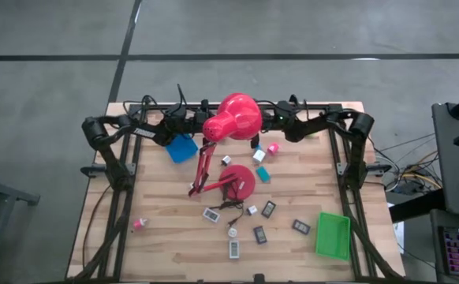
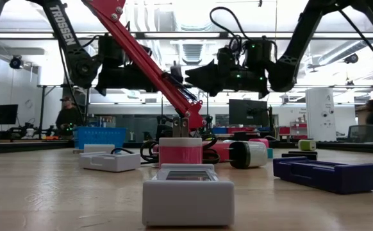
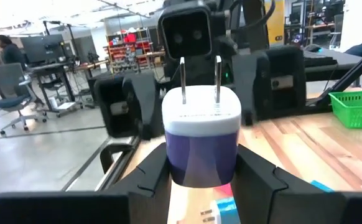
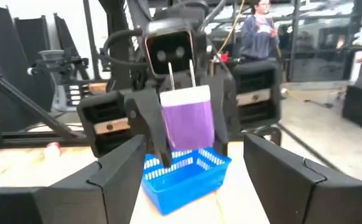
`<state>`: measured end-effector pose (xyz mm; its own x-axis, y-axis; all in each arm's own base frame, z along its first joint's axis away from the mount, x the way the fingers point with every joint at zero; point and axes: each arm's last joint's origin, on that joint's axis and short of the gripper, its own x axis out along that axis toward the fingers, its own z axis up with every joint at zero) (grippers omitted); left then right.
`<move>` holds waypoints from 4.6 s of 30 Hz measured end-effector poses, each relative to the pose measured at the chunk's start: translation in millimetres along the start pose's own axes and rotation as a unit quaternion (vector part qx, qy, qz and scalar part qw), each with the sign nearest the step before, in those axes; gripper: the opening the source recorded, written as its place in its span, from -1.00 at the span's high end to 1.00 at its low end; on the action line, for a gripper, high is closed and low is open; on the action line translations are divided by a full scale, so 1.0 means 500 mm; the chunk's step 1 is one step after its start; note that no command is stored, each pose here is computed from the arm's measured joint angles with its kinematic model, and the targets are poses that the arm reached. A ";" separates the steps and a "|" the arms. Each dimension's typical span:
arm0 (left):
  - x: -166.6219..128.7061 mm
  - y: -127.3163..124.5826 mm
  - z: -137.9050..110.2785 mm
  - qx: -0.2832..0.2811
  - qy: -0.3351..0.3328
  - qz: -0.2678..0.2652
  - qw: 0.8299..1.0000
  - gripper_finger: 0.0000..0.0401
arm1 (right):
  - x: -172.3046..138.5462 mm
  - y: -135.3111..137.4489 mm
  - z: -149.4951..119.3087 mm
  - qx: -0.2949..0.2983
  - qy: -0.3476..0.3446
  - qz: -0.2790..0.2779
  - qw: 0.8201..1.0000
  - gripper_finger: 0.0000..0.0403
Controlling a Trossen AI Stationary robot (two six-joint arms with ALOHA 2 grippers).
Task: Pick & Place Office items
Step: Put the purple charger adapter into the blue bin, then put the left white charger adapter into the blue bin
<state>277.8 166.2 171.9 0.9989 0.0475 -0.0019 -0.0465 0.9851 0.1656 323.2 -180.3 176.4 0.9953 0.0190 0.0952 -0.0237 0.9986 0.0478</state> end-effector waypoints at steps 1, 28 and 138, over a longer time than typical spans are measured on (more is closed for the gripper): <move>-0.001 -0.001 -0.001 -0.001 0.001 0.000 1.000 0.37 | -0.006 0.001 -0.001 0.001 0.002 -0.002 1.000 -0.30; -0.142 -0.077 -0.010 -0.029 0.049 0.060 0.997 0.37 | -0.250 0.165 -0.009 0.007 0.006 0.001 1.000 -0.30; -0.168 -0.091 -0.011 -0.194 0.621 0.144 0.745 -0.12 | -0.350 0.243 -0.028 0.028 0.035 0.028 0.999 -0.22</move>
<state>196.2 118.2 159.0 0.1780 0.1445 -0.9734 -0.4970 0.8670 0.0378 147.4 -61.7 151.7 0.9963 0.0804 0.0302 -0.0831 0.9915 0.1005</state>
